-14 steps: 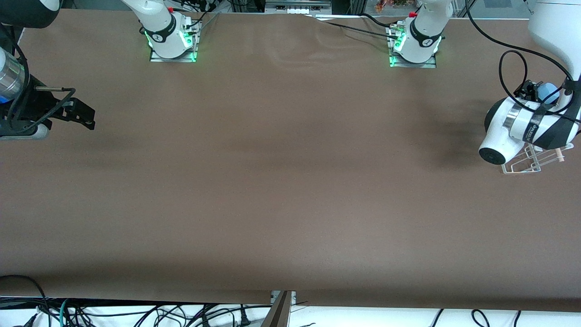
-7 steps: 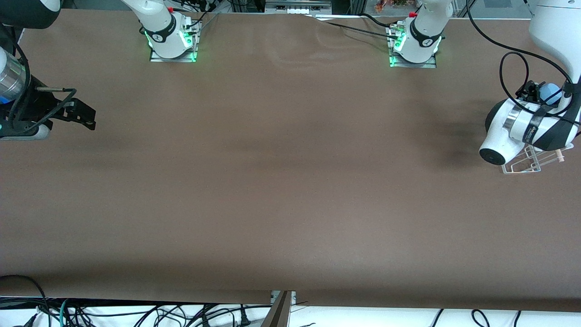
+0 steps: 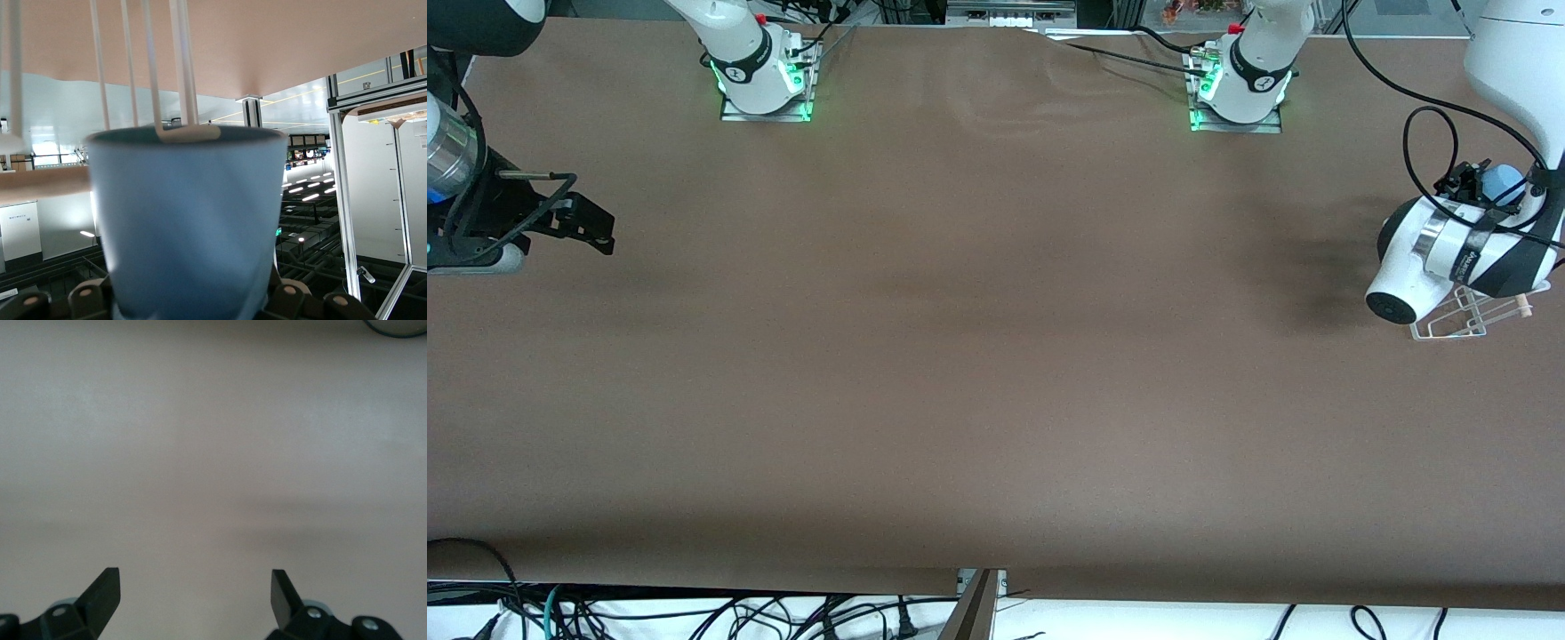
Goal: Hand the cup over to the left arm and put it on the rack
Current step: 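Lower the cup with the left gripper onto the wire rack, then open the left gripper and lift it away from the rack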
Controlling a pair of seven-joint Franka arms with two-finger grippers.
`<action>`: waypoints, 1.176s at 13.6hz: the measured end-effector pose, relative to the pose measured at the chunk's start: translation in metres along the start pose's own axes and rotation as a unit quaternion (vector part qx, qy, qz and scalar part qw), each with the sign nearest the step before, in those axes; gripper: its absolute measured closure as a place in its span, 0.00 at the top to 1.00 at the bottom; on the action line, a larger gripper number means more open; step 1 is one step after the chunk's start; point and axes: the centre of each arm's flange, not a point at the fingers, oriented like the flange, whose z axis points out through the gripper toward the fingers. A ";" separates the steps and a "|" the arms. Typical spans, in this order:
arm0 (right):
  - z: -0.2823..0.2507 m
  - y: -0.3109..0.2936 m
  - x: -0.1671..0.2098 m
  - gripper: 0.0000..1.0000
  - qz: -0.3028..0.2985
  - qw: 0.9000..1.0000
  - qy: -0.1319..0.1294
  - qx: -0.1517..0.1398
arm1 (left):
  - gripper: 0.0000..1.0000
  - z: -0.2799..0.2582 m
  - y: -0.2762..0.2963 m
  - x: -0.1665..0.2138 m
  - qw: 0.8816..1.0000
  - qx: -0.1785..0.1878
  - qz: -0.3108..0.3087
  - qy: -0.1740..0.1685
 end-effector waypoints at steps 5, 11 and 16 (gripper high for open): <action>0.000 0.000 0.000 1.00 0.000 1.000 0.000 0.001 | 1.00 -0.027 -0.013 -0.030 1.000 0.001 -0.030 0.007; 0.000 0.001 0.000 1.00 0.001 1.000 0.000 0.001 | 1.00 -0.167 -0.004 -0.158 0.970 -0.061 -0.062 0.226; 0.000 0.001 0.000 1.00 0.001 1.000 0.001 0.001 | 1.00 -0.242 0.029 -0.252 0.885 -0.122 -0.080 0.443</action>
